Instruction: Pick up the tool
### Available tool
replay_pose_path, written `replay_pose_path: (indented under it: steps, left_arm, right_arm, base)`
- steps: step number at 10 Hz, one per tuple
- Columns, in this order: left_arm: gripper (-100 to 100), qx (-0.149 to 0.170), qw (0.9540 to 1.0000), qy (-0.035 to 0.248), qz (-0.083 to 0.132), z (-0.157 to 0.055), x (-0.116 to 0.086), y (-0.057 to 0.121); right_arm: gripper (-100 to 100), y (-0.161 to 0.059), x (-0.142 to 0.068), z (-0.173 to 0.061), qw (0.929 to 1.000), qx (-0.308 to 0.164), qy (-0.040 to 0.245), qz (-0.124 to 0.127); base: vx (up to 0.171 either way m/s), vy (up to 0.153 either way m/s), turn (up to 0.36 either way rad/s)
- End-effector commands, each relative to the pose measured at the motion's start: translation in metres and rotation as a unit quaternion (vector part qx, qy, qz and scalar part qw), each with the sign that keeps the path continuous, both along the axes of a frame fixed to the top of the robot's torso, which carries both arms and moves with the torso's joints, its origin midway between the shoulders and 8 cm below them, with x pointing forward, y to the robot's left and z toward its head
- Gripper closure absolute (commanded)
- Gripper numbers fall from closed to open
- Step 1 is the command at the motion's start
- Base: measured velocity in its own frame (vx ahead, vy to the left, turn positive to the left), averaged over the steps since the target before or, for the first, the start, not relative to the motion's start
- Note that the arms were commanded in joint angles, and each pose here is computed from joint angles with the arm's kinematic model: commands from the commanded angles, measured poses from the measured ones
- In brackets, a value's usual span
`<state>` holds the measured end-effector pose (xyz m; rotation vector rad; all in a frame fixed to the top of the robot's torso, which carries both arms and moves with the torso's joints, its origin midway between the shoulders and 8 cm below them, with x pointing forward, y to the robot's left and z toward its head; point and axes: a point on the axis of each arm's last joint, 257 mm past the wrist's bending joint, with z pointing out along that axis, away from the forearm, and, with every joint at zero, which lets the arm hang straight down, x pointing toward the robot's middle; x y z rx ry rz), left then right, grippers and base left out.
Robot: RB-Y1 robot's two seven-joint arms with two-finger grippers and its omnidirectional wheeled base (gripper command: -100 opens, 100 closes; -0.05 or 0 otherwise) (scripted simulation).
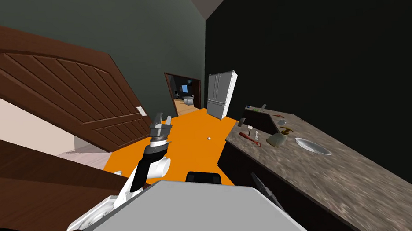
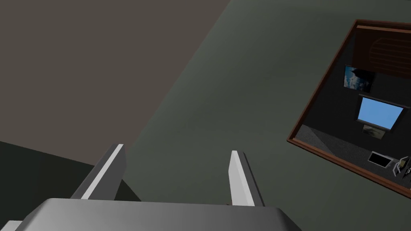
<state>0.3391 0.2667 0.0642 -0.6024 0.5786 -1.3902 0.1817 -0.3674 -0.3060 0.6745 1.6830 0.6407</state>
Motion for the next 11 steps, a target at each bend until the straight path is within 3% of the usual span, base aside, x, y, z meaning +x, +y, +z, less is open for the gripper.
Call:
replay_pose_path:
  steps: [1, 4, 5, 6, 7, 8, 9, 10, 11]
  left_arm:
    - [0, 0.000, 1.0000, 0.000, 0.000, 0.000, 0.000, 0.000]
    - [0, 0.000, 1.0000, 0.000, 0.000, 0.000, 0.000, 0.000]
    - [0, 0.000, 1.0000, 0.000, 0.000, 0.000, 0.000, 0.000]
    - [0, 0.000, 1.0000, 0.000, 0.000, 0.000, 0.000, 0.000]
    - [0, 0.000, 1.0000, 0.000, 0.000, 0.000, 0.000, 0.000]
    - [0, 0.000, 1.0000, 0.000, 0.000, 0.000, 0.000, 0.000]
    - [0, 0.000, 1.0000, 0.000, 0.000, 0.000, 0.000, 0.000]
    - [0, 0.000, 1.0000, 0.000, 0.000, 0.000, 0.000, 0.000]
    - [0, 0.000, 1.0000, 0.000, 0.000, 0.000, 0.000, 0.000]
  right_arm:
    - [-100, -0.010, -0.027, -0.013, 0.9994, -0.015, 0.031, -0.004]
    - [-100, -0.037, -0.092, -0.046, 0.9915, -0.069, 0.111, -0.003]
    - [-100, -0.038, -0.103, -0.048, 0.9901, -0.068, 0.123, -0.006]
    - [-100, -0.047, -0.130, -0.055, 0.9838, -0.093, 0.153, 0.000]
    - [-100, -0.051, -0.144, -0.060, 0.9812, -0.094, 0.169, -0.005]
    - [-100, -0.062, -0.177, -0.067, 0.9716, -0.118, 0.205, 0.002]
    - [-100, -0.063, -0.185, -0.068, 0.9698, -0.118, 0.214, -0.001]
    - [-100, -0.073, -0.217, -0.070, 0.9588, -0.140, 0.247, 0.008]
    - [-100, -0.075, -0.227, -0.071, 0.9560, -0.140, 0.258, 0.005]
  base:
    - [0.007, 0.038, 0.193]
    - [0.010, 0.037, 0.303]
    - [0.017, 0.023, 0.191]
    - [0.030, 0.034, 0.365]
    - [0.028, 0.024, 0.215]
    - [0.037, 0.031, 0.355]
    - [0.031, 0.014, 0.208]
    - [0.043, 0.024, 0.346]
    - [0.039, 0.008, 0.235]
